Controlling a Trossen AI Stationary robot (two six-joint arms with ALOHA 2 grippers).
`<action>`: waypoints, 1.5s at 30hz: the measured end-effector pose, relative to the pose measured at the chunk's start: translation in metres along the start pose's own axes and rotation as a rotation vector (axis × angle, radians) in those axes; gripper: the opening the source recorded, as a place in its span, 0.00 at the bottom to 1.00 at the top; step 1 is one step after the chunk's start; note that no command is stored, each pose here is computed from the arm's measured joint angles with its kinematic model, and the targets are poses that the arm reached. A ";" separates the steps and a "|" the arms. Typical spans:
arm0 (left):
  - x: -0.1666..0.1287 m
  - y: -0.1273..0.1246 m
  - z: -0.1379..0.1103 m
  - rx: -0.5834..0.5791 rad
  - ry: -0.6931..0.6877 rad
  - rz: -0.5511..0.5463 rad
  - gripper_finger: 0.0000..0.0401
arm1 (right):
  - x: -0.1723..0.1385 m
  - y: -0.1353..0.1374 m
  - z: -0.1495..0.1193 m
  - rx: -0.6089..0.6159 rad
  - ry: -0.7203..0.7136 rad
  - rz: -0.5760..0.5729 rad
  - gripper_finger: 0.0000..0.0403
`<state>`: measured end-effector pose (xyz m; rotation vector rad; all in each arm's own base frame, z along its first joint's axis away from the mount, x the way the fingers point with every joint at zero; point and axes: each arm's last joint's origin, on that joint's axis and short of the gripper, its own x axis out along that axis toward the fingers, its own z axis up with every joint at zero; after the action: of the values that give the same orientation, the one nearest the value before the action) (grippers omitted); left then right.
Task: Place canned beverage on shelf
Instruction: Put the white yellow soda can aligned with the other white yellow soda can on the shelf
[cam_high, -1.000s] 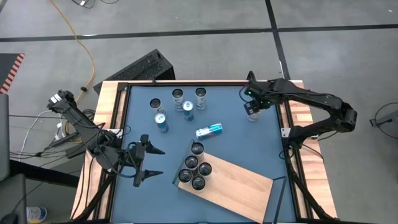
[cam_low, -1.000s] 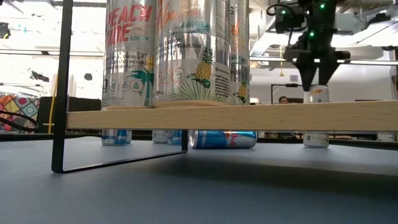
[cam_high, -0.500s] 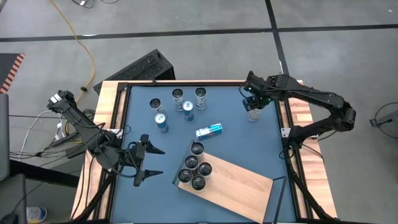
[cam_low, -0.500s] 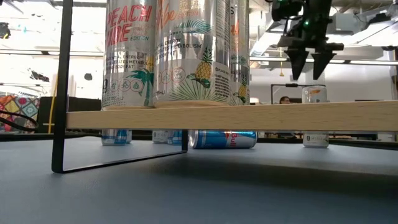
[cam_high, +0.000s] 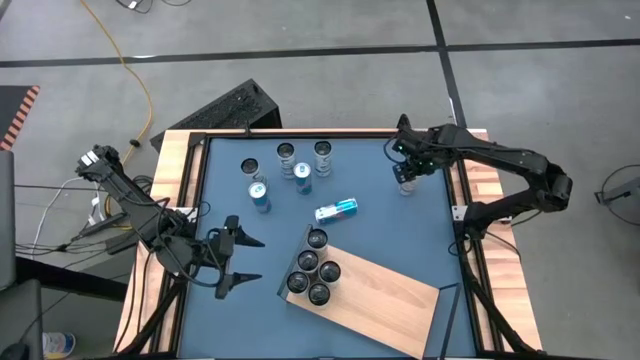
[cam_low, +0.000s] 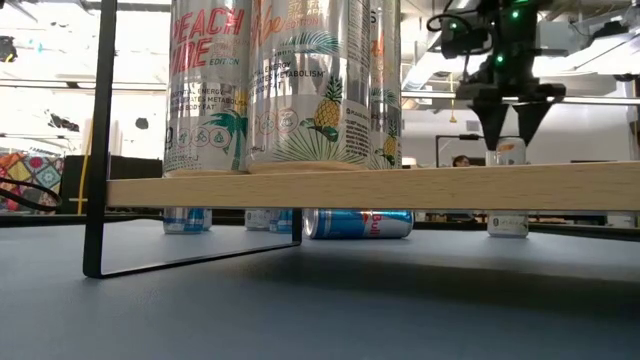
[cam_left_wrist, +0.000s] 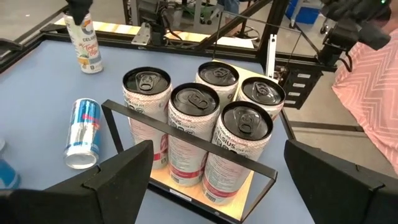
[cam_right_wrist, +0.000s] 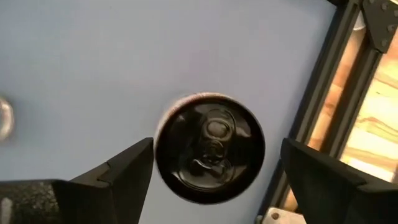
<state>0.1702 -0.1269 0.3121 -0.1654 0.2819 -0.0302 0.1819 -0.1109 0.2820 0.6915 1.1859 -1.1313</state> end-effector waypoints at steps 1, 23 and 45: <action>0.000 0.000 0.000 0.001 0.001 0.002 0.87 | 0.001 0.000 0.000 0.005 -0.001 0.001 0.83; 0.000 0.001 -0.001 0.006 0.007 0.009 0.87 | 0.011 0.021 0.004 0.005 0.034 0.016 0.52; 0.000 0.002 0.000 0.003 -0.018 0.057 0.87 | -0.128 0.072 -0.070 0.006 -0.067 0.218 0.51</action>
<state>0.1703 -0.1251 0.3119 -0.1543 0.2689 0.0274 0.2277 0.0153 0.3741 0.7620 1.0239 -0.9677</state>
